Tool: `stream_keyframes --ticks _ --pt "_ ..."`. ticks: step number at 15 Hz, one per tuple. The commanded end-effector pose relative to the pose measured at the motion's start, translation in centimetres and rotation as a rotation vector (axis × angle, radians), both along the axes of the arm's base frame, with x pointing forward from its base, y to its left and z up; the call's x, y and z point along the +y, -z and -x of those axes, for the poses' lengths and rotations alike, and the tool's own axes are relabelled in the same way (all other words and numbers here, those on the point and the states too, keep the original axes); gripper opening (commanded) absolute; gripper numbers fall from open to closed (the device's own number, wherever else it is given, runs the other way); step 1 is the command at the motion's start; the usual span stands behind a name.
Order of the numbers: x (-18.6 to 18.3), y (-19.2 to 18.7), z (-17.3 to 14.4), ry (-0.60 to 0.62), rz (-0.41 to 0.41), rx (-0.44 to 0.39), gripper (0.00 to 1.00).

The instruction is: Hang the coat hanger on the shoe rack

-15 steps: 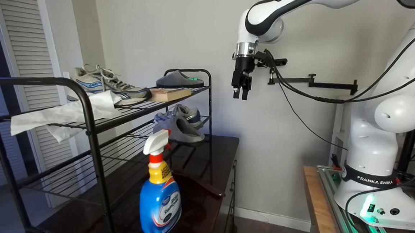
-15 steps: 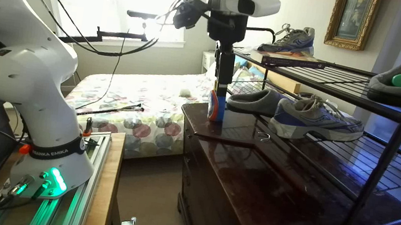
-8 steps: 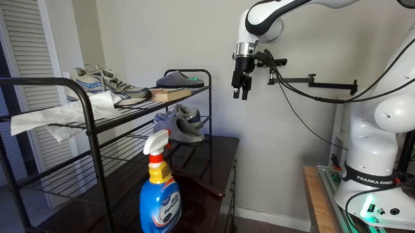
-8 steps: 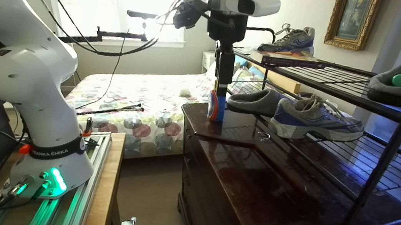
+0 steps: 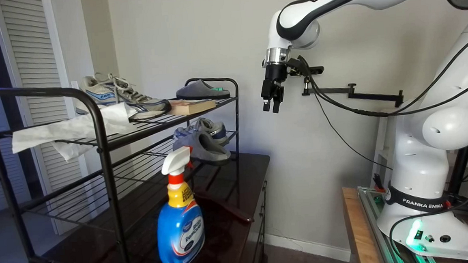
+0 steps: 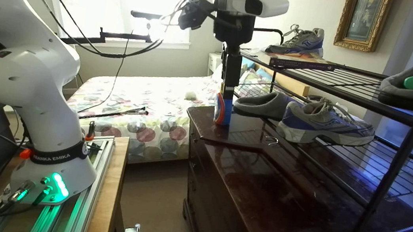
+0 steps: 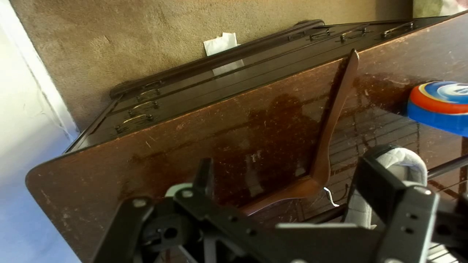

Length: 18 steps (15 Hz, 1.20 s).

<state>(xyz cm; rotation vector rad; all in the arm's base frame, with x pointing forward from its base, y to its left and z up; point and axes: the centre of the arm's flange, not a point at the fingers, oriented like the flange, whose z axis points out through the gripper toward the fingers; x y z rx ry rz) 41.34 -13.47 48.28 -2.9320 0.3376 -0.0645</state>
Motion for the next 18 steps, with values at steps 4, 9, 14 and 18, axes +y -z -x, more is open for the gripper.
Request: stream_keyframes --ticks 4,9,14,18 --pt "-0.3 1.7 -0.7 0.002 -0.012 0.018 1.00" --pt "0.5 8.4 -1.6 0.018 -0.087 0.029 1.00" --pt "3.5 15.6 0.4 -0.022 -0.222 -0.016 1.00" --pt "6.4 19.6 0.6 0.058 -0.264 -0.117 1.00"
